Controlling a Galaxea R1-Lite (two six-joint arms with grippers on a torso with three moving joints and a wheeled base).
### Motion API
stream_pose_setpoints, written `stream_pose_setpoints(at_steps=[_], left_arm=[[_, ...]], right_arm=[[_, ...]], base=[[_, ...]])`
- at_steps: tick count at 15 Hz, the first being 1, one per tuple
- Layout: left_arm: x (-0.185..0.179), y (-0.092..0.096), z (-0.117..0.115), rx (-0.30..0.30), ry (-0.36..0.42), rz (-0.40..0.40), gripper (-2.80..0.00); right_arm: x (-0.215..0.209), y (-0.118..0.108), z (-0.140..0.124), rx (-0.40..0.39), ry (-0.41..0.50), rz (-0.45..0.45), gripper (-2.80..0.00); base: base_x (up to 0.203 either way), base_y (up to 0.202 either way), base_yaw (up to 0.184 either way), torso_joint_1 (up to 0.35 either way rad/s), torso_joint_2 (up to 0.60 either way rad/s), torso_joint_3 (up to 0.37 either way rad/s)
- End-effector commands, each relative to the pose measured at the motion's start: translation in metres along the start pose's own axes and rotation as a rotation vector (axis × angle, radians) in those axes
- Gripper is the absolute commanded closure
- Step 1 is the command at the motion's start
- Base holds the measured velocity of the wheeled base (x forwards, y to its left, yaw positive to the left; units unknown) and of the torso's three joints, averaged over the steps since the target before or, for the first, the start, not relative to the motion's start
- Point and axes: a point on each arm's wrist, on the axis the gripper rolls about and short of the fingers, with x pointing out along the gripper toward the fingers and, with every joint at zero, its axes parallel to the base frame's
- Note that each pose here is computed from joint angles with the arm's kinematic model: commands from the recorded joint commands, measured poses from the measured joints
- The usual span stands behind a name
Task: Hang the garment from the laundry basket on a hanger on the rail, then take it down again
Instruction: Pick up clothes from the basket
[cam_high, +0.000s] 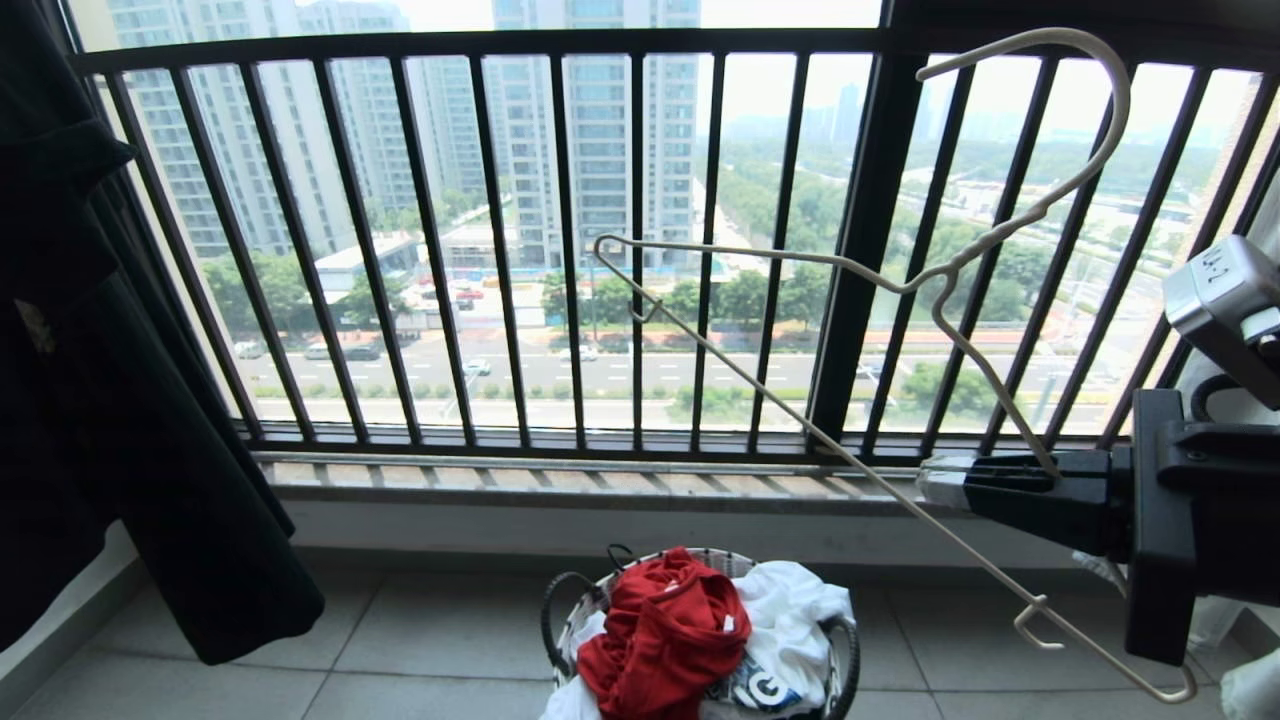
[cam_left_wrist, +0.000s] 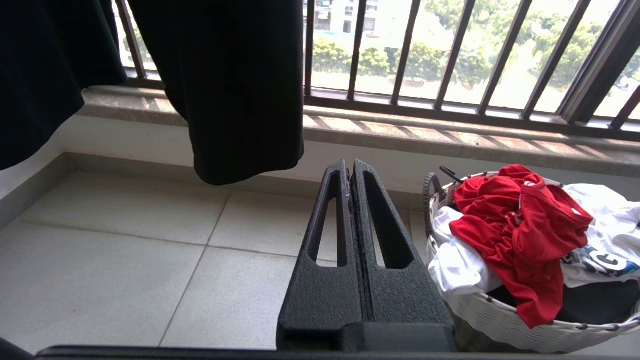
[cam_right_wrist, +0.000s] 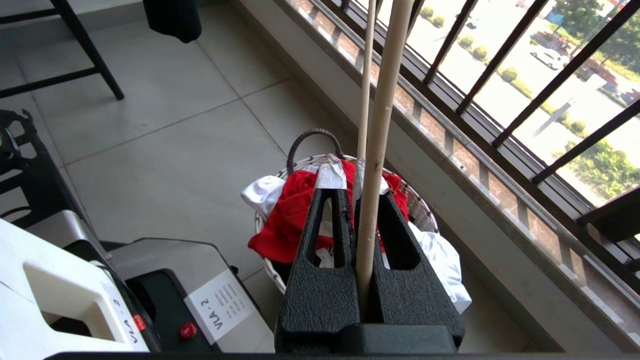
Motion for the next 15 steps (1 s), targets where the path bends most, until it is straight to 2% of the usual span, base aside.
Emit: stream_pose_setpoints(at_steps=[1, 15], left_arm=[[0.0001, 0.0, 0.0001, -0.001, 0.001, 0.001, 0.0], [0.0001, 0.0, 0.0001, 0.0, 0.001, 0.001, 0.0]], right_arm=[[-0.0047, 0.0006, 0.0016, -0.005, -0.016, -0.003, 0.0], [-0.0109, 0.0, 0.003, -0.011, -0.033, -0.018, 0.0]], base=[[0.0, 0.0, 0.0, 0.0, 0.0, 0.0], [0.0, 0.0, 0.0, 0.0, 0.0, 0.0]])
